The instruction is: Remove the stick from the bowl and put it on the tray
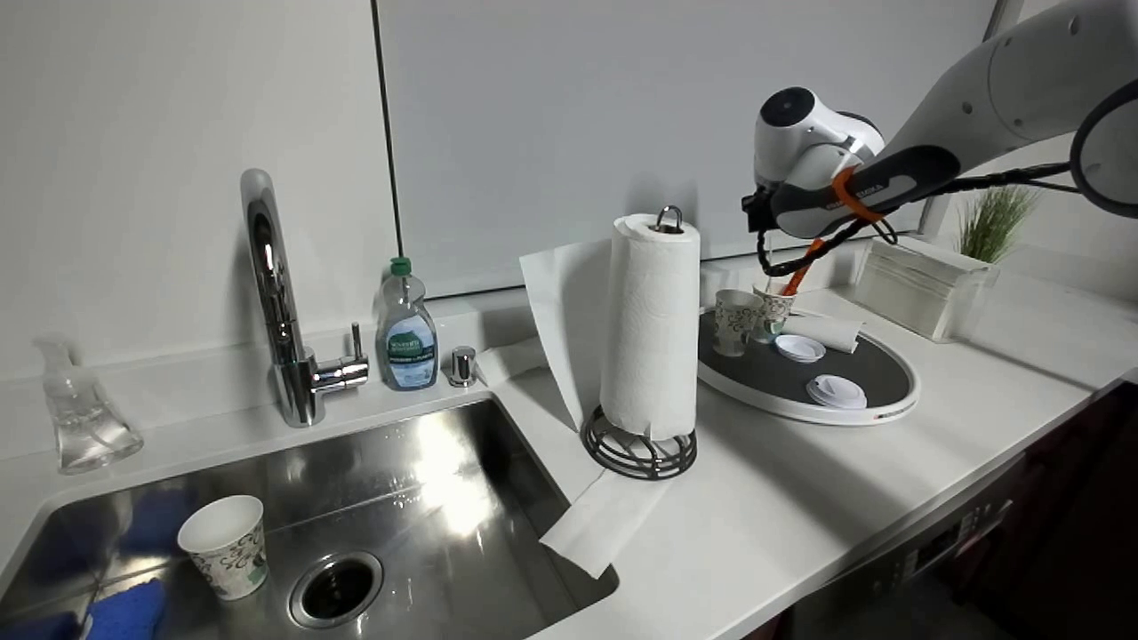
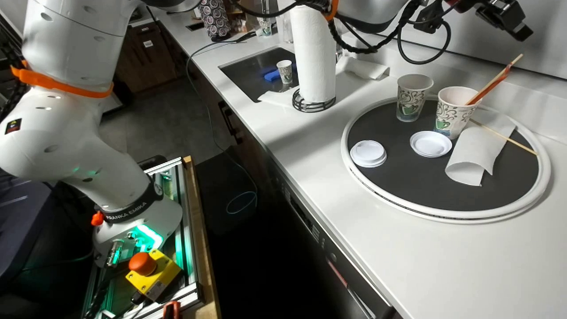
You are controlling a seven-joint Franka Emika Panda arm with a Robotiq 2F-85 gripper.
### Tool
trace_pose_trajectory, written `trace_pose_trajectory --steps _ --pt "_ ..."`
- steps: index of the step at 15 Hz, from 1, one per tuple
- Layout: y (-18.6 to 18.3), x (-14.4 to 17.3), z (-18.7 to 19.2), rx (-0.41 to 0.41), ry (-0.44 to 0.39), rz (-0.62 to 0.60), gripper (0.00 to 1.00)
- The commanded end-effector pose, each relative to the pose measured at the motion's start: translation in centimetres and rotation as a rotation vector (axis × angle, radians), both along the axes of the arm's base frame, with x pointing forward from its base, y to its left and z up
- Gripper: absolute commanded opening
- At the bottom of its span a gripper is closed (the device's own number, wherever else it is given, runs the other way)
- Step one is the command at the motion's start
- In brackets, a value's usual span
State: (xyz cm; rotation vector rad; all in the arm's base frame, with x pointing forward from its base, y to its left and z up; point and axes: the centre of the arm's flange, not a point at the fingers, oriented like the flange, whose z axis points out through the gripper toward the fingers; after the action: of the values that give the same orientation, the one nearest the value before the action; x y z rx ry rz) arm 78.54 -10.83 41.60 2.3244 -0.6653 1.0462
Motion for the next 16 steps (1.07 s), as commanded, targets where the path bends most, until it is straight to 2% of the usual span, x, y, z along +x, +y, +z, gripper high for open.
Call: trace_pose_trajectory --steps 1,9,14,15,16 --pt "0.4 -1.5 -0.5 0.014 0.056 -0.008 0.40" --pt "0.5 -0.2 -4.9 0.041 0.081 -0.040 1.00" --pt "-0.3 0.1 -7.1 0.043 0.102 -0.071 1.00" --pt "-0.5 0.1 -7.4 0.042 0.105 -0.077 0.78" --pt "-0.6 0.1 -7.7 0.041 0.106 -0.083 0.75"
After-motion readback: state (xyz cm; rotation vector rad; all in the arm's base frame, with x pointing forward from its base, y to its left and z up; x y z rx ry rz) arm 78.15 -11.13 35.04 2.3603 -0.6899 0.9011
